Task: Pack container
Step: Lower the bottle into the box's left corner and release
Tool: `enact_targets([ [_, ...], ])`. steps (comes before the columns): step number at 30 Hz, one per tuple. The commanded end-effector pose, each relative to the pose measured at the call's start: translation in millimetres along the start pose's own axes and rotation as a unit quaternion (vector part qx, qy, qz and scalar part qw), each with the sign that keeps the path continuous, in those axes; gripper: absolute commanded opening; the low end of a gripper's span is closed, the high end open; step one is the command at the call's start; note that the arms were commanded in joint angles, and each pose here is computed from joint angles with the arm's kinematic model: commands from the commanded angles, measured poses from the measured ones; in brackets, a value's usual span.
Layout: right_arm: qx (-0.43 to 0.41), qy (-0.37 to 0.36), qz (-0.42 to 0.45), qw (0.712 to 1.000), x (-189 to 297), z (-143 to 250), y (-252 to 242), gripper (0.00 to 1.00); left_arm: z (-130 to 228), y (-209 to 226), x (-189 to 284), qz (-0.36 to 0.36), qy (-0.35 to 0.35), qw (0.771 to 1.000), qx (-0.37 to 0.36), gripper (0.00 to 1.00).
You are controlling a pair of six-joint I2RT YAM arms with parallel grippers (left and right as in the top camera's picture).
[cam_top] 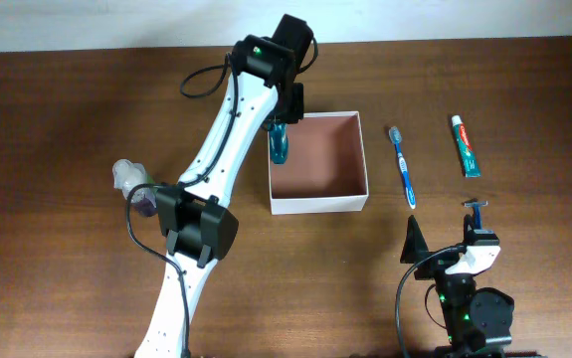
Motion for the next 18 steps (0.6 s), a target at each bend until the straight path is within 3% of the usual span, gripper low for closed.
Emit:
enact_targets([
  [1, 0.002, 0.003, -0.003, 1.0, 0, 2, 1, 0.98, 0, 1, -3, -0.011, -0.001, 1.0, 0.007, 0.39],
  [9, 0.002, 0.003, -0.003, 1.0, 0, 2, 1, 0.98, 1, 0, -17, -0.012, 0.008, 1.0, 0.006, 0.46],
  [11, 0.002, 0.003, -0.003, 1.0, 0, 2, 1, 0.98, 1, 0, -19, -0.013, 0.01, 1.0, 0.006, 0.56],
  [18, 0.002, 0.003, -0.003, 1.0, 0, 2, 1, 0.98, 1, 0, -19, -0.011, 0.01, 1.0, 0.004, 0.57],
])
Point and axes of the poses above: each gripper's point midway between its finger pads, its own x axis back along the fingers, its own y axis along the line the jaws close on, z = x × y, the point moved 4 cm from there along x, back along the fingers, and after that the axes turned 13 degrees about -x, right-handed, at the moved point
